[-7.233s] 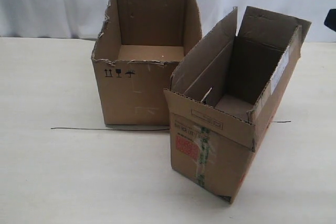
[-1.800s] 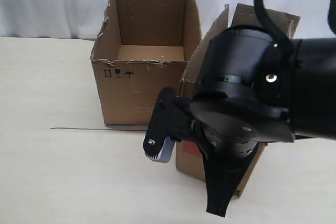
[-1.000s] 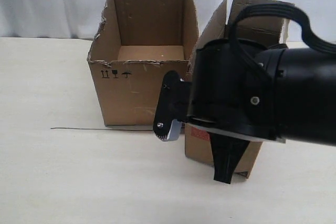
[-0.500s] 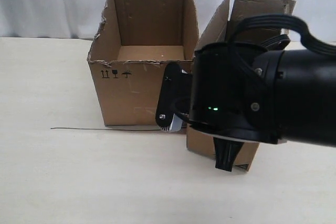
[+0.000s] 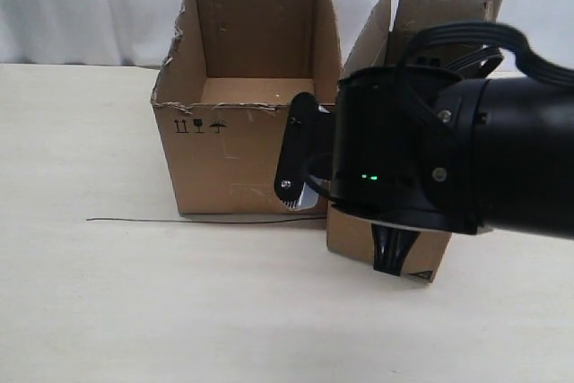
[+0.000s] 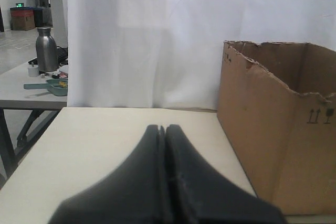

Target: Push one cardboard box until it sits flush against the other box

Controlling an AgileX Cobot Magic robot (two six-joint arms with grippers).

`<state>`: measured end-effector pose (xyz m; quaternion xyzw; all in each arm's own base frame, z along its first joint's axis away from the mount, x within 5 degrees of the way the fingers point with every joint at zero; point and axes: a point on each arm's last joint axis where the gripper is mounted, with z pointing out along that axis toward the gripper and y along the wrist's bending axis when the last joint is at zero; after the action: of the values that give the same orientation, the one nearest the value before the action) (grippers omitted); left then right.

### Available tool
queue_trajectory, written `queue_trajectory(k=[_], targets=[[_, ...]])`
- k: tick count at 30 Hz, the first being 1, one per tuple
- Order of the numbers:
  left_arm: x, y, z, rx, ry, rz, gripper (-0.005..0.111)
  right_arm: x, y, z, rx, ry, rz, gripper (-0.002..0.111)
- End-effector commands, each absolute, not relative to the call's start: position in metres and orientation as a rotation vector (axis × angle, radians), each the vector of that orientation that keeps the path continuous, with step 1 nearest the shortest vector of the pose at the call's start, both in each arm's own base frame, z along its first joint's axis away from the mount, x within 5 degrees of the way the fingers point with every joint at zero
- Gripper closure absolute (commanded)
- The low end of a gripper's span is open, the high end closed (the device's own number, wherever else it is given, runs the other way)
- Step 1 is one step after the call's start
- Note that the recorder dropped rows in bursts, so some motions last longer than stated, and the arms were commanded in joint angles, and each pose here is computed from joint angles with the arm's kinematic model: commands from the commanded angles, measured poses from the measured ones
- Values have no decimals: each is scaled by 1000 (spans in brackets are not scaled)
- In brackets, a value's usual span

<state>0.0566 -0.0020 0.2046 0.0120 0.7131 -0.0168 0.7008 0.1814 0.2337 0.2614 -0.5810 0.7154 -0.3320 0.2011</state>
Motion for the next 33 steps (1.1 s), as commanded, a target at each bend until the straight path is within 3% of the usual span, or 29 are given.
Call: queue_trajectory(k=[1, 33], targets=[[56, -2, 204, 32, 1580, -46, 107, 189, 229, 262, -1590, 1988, -967, 103], [56, -2, 205, 34, 1575, -43, 107, 198, 228, 271, -1503, 1888, -1050, 103]])
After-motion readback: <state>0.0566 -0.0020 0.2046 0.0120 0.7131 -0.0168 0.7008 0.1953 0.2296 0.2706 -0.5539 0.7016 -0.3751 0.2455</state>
